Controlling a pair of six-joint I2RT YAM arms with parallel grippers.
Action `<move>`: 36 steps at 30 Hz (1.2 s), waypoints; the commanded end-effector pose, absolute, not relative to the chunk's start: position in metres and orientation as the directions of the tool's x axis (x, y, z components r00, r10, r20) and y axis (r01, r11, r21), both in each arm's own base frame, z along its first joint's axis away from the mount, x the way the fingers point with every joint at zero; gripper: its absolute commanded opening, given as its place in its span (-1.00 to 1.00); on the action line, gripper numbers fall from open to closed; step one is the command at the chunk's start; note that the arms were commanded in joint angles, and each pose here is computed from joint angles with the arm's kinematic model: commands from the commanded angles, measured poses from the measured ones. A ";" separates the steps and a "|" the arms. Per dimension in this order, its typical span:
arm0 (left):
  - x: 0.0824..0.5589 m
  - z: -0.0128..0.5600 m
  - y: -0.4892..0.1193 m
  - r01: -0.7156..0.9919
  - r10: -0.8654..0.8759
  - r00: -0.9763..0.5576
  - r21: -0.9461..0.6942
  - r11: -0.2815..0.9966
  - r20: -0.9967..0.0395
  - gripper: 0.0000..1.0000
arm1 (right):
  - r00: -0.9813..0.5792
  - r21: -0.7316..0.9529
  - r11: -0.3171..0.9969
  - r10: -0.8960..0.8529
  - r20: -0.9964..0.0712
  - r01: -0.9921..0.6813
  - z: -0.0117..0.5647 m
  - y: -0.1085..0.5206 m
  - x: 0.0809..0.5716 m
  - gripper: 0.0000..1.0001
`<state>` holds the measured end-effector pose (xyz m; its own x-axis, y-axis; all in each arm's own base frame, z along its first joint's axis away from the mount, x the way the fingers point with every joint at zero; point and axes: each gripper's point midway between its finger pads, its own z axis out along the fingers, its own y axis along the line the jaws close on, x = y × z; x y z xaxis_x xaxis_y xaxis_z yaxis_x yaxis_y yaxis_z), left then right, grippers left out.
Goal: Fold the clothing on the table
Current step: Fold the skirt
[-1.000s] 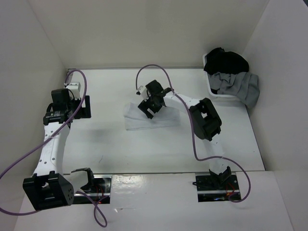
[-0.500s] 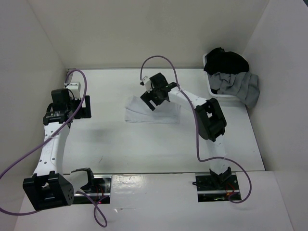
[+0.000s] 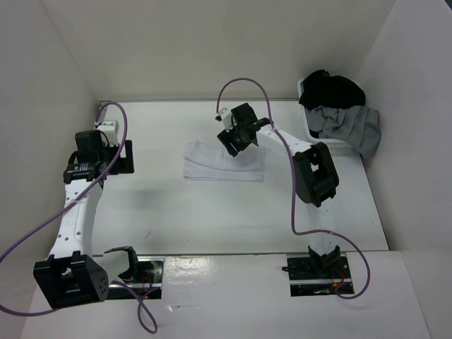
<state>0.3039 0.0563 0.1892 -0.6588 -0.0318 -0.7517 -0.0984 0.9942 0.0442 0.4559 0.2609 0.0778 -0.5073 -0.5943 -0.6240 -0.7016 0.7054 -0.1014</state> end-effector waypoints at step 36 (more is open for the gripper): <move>0.309 0.189 0.049 -0.060 -0.030 -0.654 0.012 0.998 -0.756 1.00 | -0.420 -0.023 0.562 -0.643 -0.640 -0.827 0.060 0.294 0.459 -0.93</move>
<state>0.3062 0.0503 0.1845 -0.6686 -0.0328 -0.7429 -0.0703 0.9973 0.0193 0.4527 0.2882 0.0291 -0.4551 -0.6619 -0.5956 -0.8214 0.5703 -0.0062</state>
